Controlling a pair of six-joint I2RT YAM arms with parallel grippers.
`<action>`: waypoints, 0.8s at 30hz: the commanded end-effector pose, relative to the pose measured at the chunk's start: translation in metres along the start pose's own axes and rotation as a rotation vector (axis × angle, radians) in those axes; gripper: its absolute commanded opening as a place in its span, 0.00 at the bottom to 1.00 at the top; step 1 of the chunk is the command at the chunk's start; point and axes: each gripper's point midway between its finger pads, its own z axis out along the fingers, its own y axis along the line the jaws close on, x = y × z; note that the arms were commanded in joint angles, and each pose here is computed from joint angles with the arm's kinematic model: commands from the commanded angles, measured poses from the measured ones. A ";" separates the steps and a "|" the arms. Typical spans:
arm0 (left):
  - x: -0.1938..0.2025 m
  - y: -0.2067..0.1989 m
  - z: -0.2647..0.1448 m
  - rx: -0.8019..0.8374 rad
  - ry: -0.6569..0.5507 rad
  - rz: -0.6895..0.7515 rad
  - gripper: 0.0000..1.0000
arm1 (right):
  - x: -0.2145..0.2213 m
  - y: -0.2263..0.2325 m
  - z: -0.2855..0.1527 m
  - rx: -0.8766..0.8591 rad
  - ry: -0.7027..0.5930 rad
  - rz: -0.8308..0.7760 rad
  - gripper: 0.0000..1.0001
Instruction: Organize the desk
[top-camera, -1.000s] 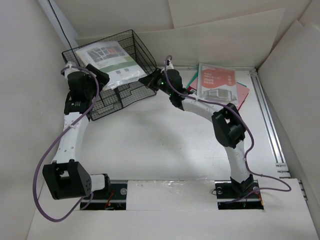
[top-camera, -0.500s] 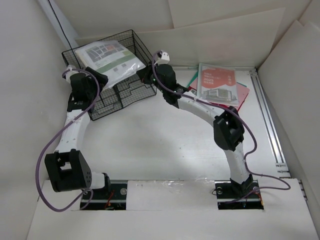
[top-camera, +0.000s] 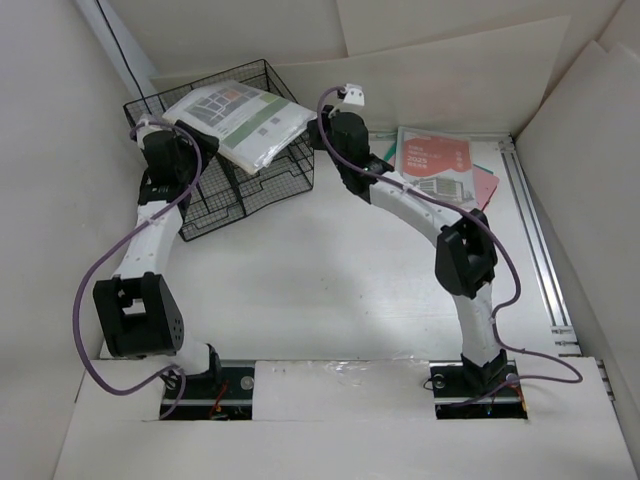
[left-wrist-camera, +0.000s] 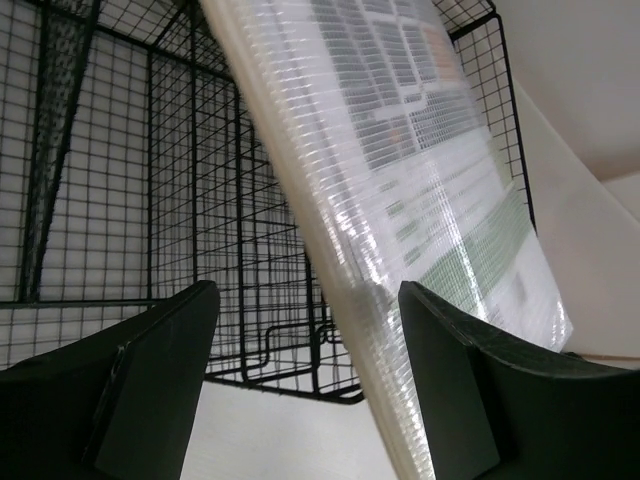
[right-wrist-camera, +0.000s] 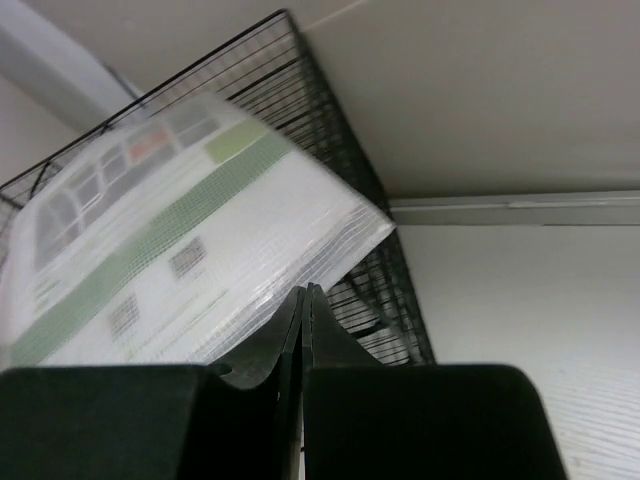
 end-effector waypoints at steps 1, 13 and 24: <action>-0.021 -0.040 -0.001 0.098 -0.047 0.011 0.69 | -0.036 -0.002 -0.004 0.039 -0.088 0.011 0.00; -0.038 -0.059 0.030 0.096 -0.059 0.031 0.69 | 0.026 -0.003 -0.020 0.042 0.006 -0.008 0.00; -0.039 -0.053 0.034 0.071 -0.066 0.041 0.51 | -0.060 0.012 -0.046 -0.121 -0.051 0.091 0.95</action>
